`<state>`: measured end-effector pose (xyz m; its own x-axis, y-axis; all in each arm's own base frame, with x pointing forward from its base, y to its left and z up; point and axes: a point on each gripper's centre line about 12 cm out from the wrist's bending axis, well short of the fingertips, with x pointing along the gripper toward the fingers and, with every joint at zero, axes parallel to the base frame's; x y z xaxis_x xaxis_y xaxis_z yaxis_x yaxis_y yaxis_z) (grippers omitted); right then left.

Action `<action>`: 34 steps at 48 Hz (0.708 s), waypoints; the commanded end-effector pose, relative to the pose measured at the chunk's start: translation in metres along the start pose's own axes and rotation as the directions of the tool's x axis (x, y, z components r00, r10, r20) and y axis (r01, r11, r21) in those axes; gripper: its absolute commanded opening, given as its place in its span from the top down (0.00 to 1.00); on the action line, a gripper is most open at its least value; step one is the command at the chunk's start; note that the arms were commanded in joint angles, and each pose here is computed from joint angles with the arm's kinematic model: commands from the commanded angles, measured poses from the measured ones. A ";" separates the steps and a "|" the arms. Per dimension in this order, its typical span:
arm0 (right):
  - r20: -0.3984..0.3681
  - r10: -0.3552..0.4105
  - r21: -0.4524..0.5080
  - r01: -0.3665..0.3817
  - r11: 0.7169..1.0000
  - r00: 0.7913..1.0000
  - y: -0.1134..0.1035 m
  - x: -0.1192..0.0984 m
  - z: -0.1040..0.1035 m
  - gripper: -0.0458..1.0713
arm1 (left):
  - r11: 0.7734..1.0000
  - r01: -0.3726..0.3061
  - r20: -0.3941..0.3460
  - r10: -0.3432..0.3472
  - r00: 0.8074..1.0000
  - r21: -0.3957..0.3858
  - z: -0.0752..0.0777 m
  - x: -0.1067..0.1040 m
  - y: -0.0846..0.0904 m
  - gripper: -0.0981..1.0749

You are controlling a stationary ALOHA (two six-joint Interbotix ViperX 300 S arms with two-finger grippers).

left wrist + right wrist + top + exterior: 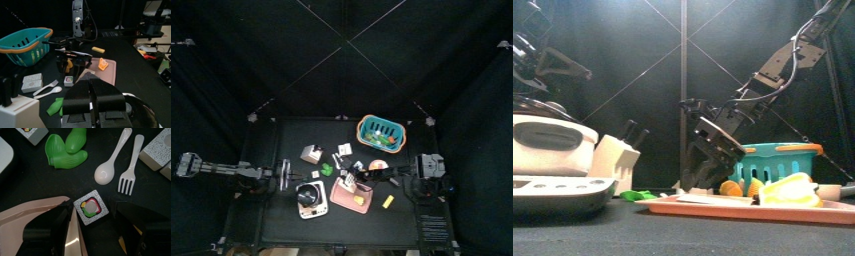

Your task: Grab whtie sushi piece

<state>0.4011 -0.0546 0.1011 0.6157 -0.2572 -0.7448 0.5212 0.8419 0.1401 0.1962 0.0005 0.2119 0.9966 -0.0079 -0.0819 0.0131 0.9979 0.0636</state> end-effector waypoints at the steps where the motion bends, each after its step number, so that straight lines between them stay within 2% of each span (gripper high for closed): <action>1: 0.041 0.009 0.015 -0.009 1.000 0.999 -0.001 -0.010 0.014 0.16 | 1.000 -0.003 0.011 0.003 1.000 -0.001 0.004 0.002 0.001 0.71; 20: 0.032 0.000 0.027 -0.001 1.000 0.999 -0.005 -0.010 0.011 0.31 | 1.000 -0.003 0.012 0.003 1.000 -0.001 0.004 0.002 0.001 0.71; 34: 0.082 0.022 0.040 -0.026 0.999 0.996 -0.001 -0.023 0.028 0.33 | 1.000 -0.003 0.012 0.003 1.000 -0.001 0.004 0.002 0.001 0.71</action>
<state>0.3976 -0.0599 0.1115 0.6281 -0.2668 -0.7310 0.5330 0.8319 0.1544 0.1962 0.0005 0.2119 0.9966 -0.0079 -0.0819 0.0131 0.9979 0.0636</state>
